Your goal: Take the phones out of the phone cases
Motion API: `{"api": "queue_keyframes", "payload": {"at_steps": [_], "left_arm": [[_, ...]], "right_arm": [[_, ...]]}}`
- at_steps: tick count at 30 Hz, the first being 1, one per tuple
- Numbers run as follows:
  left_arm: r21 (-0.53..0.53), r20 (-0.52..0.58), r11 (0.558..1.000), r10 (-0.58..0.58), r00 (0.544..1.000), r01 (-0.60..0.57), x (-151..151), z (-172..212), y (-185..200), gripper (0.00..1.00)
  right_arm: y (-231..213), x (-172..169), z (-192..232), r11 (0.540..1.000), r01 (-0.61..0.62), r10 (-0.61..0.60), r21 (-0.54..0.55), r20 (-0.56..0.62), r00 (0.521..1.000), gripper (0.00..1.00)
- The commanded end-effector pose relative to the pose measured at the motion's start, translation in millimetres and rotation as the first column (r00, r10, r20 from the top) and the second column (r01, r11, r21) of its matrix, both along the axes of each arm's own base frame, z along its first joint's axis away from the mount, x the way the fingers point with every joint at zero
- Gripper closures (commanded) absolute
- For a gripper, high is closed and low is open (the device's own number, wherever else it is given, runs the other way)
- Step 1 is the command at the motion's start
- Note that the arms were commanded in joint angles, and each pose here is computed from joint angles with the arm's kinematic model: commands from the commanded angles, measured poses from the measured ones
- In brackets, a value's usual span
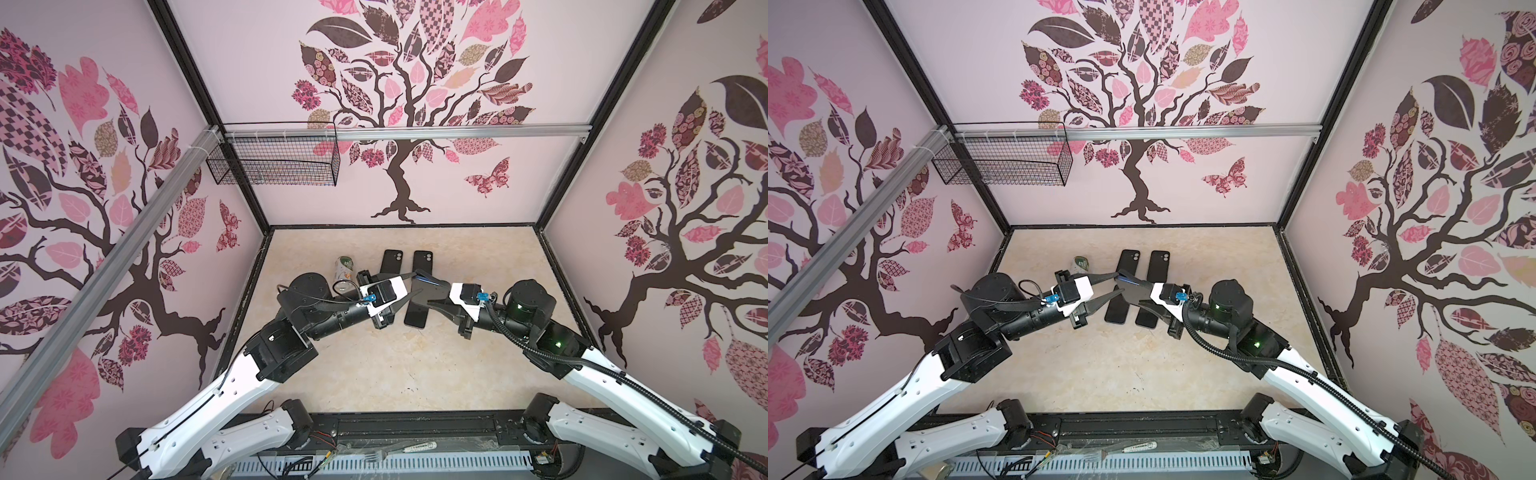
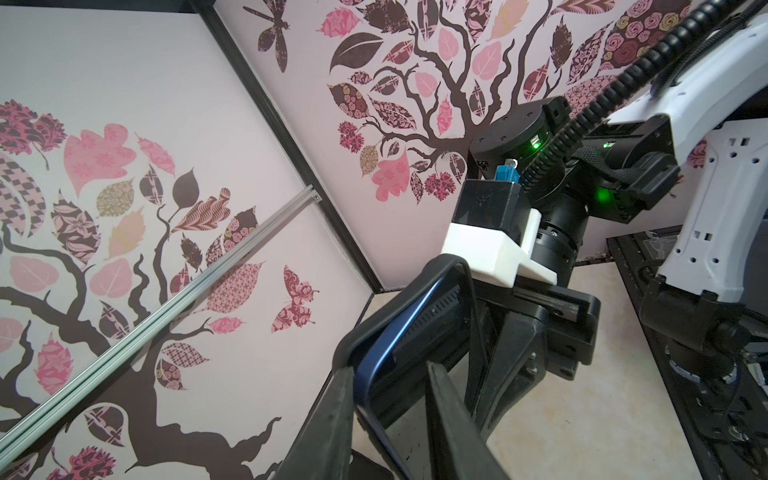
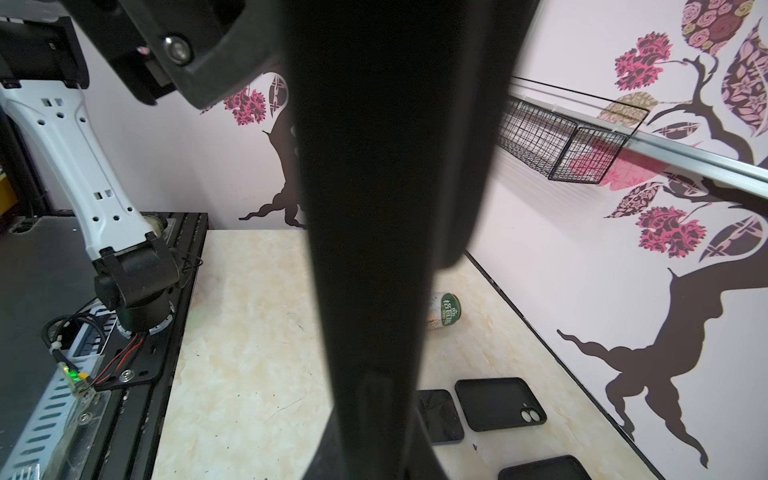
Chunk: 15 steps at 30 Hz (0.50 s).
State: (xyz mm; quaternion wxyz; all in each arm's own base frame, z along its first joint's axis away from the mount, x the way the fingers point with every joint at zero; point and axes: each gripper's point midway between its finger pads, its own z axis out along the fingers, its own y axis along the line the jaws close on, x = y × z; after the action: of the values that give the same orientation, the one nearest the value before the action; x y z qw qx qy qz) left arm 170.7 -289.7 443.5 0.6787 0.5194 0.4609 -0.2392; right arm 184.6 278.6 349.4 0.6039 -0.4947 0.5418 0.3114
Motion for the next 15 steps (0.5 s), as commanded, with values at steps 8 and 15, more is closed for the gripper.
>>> {"api": "queue_keyframes", "payload": {"at_steps": [8,15], "left_arm": [[0.103,-0.090,0.987,-0.113,0.990,0.122,-9.8,-38.0,-23.5,0.67],[0.116,-0.124,0.968,-0.208,0.970,0.223,-29.7,-41.0,-22.4,0.74]], "right_arm": [[9.5,-33.0,34.0,0.984,-0.180,0.177,0.010,0.133,0.975,1.00],[6.5,-37.1,34.6,0.982,-0.186,0.186,-0.010,0.129,0.974,1.00]]}}
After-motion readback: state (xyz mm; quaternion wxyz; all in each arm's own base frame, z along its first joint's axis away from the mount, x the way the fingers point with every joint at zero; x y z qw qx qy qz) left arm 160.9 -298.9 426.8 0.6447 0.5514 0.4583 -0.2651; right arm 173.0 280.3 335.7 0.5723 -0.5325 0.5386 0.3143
